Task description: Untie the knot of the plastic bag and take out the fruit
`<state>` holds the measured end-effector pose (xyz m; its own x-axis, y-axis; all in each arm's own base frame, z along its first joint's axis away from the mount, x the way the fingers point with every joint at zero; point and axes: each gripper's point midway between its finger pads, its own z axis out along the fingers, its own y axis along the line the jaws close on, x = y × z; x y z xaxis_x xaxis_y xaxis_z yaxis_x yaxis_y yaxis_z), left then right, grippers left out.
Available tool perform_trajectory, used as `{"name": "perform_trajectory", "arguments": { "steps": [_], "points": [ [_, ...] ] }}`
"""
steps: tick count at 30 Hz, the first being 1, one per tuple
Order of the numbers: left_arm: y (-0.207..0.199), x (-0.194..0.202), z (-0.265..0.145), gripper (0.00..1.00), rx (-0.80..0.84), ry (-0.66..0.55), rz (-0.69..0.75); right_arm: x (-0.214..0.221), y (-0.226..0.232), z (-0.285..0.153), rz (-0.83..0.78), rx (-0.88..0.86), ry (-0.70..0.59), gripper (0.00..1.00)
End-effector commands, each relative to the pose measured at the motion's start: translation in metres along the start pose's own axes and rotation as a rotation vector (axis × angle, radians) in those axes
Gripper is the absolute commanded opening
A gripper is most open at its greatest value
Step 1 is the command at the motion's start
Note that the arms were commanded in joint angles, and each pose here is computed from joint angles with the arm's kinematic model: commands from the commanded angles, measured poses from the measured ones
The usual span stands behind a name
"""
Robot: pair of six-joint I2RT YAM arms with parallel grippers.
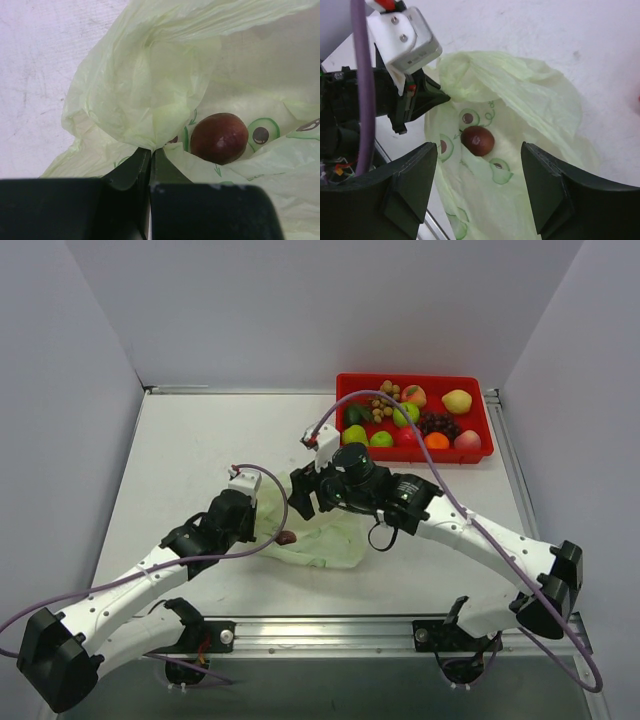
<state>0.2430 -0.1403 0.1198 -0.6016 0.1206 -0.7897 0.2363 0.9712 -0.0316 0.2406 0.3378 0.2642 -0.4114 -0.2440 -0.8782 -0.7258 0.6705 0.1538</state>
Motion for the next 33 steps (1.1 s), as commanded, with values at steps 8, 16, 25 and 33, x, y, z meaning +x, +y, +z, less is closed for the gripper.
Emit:
{"name": "perform_trajectory", "arguments": {
  "steps": [8,16,25,33],
  "points": [
    [0.000,-0.016,-0.002,0.00,0.000,-0.056,-0.038,0.089,0.008,0.068,0.254,0.027,0.196,0.68],
    [-0.002,-0.014,-0.002,0.00,0.006,-0.047,-0.036,0.120,-0.004,0.107,0.371,0.134,0.214,0.82],
    [-0.002,-0.015,-0.001,0.00,0.005,-0.049,-0.037,0.157,0.008,0.130,0.385,0.072,0.355,0.89],
    [-0.002,-0.015,-0.001,0.00,0.005,-0.047,-0.037,0.168,0.016,0.141,0.360,0.018,0.379,0.67]
  ]
}}
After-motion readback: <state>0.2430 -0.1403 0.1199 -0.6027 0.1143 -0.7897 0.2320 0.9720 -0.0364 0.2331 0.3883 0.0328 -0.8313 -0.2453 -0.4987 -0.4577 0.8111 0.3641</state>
